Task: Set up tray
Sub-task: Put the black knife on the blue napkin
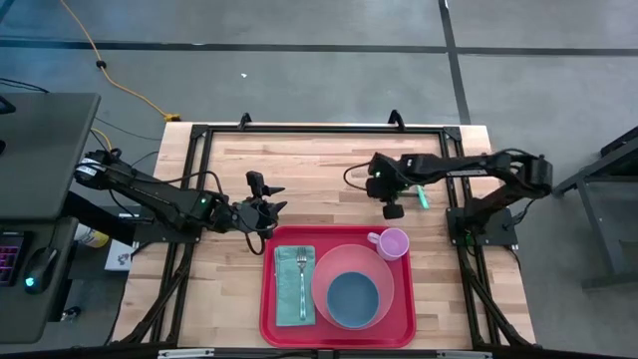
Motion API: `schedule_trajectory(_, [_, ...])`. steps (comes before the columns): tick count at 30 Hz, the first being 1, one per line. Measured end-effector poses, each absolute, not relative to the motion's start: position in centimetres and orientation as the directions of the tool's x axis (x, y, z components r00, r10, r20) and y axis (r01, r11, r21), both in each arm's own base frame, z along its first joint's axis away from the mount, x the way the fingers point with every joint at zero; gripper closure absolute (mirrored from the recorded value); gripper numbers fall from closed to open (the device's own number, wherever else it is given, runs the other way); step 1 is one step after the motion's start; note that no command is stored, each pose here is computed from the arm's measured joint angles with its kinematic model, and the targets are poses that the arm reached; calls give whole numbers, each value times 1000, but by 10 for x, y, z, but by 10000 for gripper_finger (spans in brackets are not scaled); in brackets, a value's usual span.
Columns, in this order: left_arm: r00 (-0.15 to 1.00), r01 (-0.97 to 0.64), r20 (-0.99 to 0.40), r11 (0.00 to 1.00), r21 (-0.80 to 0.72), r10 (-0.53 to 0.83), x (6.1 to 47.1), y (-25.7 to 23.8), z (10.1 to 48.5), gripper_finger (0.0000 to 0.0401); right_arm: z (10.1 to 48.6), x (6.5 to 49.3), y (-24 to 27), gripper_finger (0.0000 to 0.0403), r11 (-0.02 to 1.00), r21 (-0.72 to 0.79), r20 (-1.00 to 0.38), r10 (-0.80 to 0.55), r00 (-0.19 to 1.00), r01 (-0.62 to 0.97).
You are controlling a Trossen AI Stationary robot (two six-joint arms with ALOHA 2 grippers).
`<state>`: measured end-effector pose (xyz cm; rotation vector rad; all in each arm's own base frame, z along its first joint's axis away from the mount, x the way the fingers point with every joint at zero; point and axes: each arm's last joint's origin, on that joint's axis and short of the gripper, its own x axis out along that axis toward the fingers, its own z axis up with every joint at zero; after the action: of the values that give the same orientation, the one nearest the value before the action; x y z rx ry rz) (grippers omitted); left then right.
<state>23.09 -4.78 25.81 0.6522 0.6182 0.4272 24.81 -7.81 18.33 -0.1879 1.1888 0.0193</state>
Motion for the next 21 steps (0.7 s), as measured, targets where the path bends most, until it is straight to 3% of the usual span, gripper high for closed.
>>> schedule_trajectory(7, [740, -177, -393, 721, 670, 546, 231, -48, 258, 176, 230, 247, -77, 375, 978, -207, -746, -138, 652, -31])
schedule_trajectory(13, [743, -177, -396, 729, 661, 539, 231, -48, 258, 176, 268, 248, -68, 375, 984, -174, -509, -53, 859, -42])
schedule_trajectory(17, [744, -183, -396, 734, 654, 539, 231, -48, 258, 176, 287, 252, -54, 375, 979, -157, -393, 58, 918, -129])
schedule_trajectory(21, [744, -186, -396, 735, 652, 539, 231, -48, 258, 176, 312, 258, -39, 375, 960, -201, -415, 96, 905, -194])
